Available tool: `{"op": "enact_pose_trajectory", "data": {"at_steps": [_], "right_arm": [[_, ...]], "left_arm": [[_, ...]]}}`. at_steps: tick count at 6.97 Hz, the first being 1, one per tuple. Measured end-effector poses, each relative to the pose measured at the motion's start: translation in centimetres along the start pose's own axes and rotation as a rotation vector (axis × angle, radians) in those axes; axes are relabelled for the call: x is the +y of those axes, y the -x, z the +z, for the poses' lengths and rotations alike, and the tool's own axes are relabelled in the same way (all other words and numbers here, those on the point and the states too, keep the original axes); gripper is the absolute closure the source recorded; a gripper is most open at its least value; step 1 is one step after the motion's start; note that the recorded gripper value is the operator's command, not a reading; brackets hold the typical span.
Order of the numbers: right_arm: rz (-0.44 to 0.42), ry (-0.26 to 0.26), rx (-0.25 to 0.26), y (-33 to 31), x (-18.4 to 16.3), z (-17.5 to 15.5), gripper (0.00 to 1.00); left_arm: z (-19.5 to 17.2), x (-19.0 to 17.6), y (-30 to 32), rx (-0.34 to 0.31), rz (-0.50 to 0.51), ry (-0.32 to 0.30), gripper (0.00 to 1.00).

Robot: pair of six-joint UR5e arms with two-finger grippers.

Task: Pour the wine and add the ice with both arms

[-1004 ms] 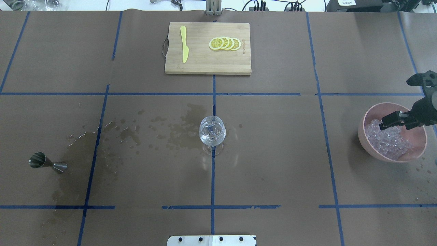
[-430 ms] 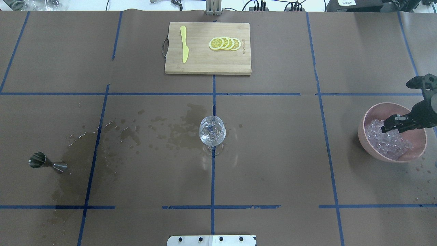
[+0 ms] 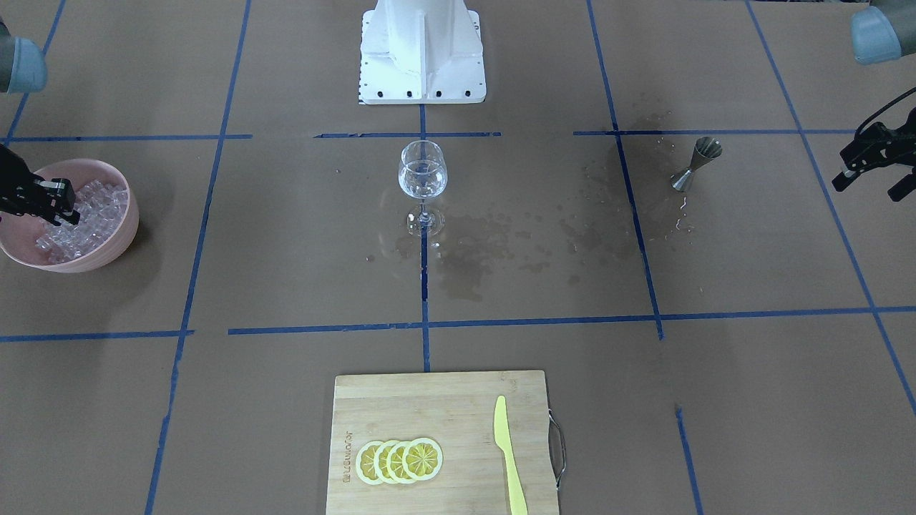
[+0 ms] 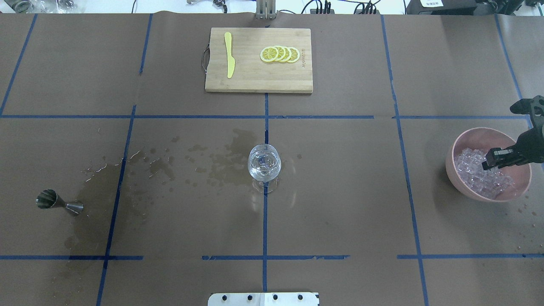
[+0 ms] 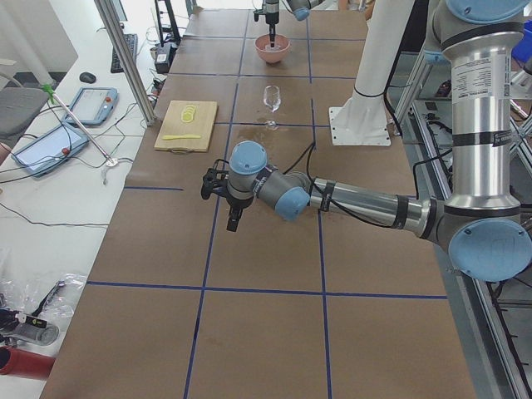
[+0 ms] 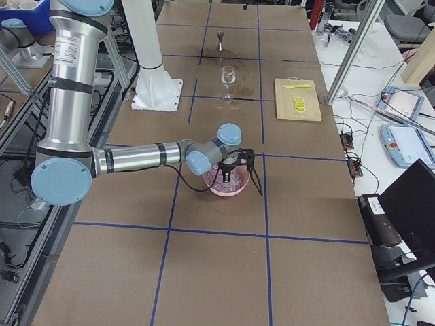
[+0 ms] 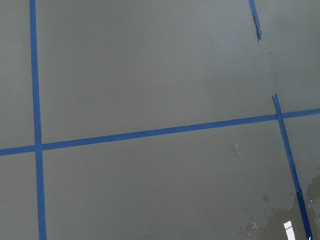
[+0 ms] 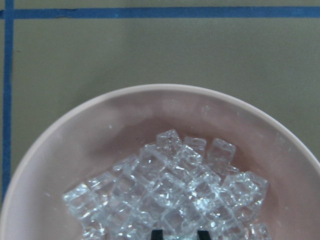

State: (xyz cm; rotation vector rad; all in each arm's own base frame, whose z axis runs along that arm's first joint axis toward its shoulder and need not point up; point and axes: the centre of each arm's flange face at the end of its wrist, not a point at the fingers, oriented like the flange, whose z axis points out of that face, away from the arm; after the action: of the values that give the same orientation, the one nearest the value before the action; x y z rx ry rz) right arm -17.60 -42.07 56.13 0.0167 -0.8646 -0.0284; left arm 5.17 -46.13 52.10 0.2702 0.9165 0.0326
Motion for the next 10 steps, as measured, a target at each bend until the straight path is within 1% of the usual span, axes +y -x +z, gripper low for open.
{"op": "enact_pose_trajectory", "data": {"at_steps": [1, 3, 4, 5, 6, 7, 8, 9, 10], "right_arm": [[-0.01, -0.019, -0.03, 1.6, -0.2, -2.2, 1.0], [-0.003, -0.067, -0.092, 6.8, -2.3, -8.8, 1.0], [0.022, -0.085, -0.112, 10.6, -3.9, -11.6, 1.0], [0.073, -0.095, -0.141, 14.9, -5.2, -13.4, 1.0], [0.133, -0.096, -0.179, 20.2, -5.8, -14.1, 1.0], [0.188, -0.093, -0.216, 26.4, -5.6, -14.0, 1.0], [0.235, -0.088, -0.246, 33.0, -4.5, -13.3, 1.0], [0.266, -0.091, -0.258, 39.4, -2.7, -12.3, 1.0], [0.278, -0.107, -0.255, 45.1, -0.8, -11.2, 1.0]], "left_arm": [[-0.3, 0.3, 0.2, -0.001, -0.004, -0.003, 0.0], [-0.7, 0.6, 0.2, -0.001, -0.004, -0.008, 0.0], [-0.9, 0.7, 0.0, 0.001, -0.001, -0.011, 0.0], [-1.1, 0.8, -0.2, 0.003, 0.002, -0.014, 0.0], [-1.2, 0.8, -0.2, 0.004, 0.005, -0.017, 0.0], [-1.2, 0.8, -0.2, 0.004, 0.006, -0.017, 0.0], [-1.2, 0.8, -0.3, 0.004, 0.007, -0.017, 0.0], [-1.2, 0.8, -0.3, 0.005, 0.008, -0.018, 0.0], [-1.2, 0.9, -0.3, 0.005, 0.009, -0.018, 0.0]]}}
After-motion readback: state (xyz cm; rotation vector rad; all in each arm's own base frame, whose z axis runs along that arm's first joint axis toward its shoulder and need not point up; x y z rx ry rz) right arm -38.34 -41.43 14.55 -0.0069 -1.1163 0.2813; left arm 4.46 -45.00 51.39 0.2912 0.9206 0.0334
